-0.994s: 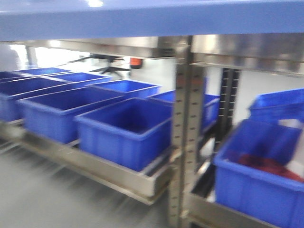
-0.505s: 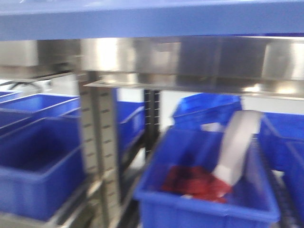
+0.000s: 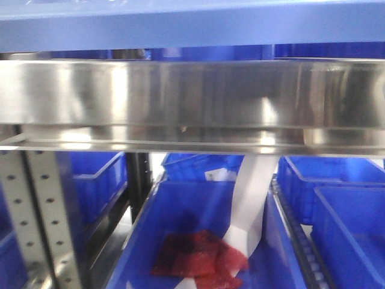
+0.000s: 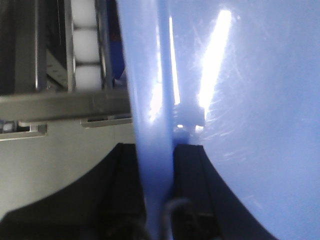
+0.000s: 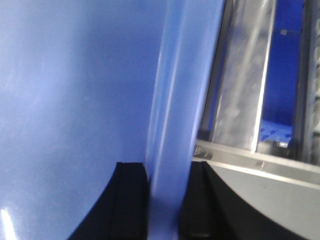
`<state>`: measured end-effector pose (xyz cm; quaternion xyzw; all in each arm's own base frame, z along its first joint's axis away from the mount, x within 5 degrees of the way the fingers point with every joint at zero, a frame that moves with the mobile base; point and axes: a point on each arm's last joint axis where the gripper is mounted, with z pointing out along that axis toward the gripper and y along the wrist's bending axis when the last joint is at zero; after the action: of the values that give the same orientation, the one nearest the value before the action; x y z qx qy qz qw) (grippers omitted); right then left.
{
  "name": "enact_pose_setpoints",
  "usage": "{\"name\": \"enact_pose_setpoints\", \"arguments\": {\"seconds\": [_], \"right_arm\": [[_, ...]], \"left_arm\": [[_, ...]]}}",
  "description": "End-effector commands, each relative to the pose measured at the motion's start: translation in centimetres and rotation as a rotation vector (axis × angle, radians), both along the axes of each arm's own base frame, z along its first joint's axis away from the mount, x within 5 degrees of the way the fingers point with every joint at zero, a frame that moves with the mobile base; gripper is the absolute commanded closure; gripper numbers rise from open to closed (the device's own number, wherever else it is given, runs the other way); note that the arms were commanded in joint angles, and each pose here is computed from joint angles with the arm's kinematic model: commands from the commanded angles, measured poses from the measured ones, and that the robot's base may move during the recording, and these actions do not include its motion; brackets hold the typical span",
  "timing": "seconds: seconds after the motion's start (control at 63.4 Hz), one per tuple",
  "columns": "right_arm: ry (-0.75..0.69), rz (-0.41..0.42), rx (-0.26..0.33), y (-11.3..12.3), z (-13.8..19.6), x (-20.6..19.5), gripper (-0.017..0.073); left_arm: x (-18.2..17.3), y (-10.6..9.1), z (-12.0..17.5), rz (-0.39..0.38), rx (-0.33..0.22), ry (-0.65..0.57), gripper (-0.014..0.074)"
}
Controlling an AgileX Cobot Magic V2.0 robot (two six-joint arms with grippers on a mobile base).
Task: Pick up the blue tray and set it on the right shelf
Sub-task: 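Position the held tray above the stainless steel shelf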
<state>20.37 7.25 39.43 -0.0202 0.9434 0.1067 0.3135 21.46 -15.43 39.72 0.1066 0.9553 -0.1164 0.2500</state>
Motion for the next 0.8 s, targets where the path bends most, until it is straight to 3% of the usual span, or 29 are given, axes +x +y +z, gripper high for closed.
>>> {"name": "enact_pose_setpoints", "arguments": {"seconds": [0.0, 0.789], "right_arm": [[-0.134, -0.008, -0.025, -0.7, 1.85, -0.06, 0.0491], [-0.134, -0.008, -0.025, -0.7, 1.85, -0.06, 0.0491]], "left_arm": [[-0.86, 0.97, 1.17, -0.018, 0.057, -0.028, 0.0642], [-0.86, 0.97, 1.17, -0.018, 0.057, -0.028, 0.0642]]}}
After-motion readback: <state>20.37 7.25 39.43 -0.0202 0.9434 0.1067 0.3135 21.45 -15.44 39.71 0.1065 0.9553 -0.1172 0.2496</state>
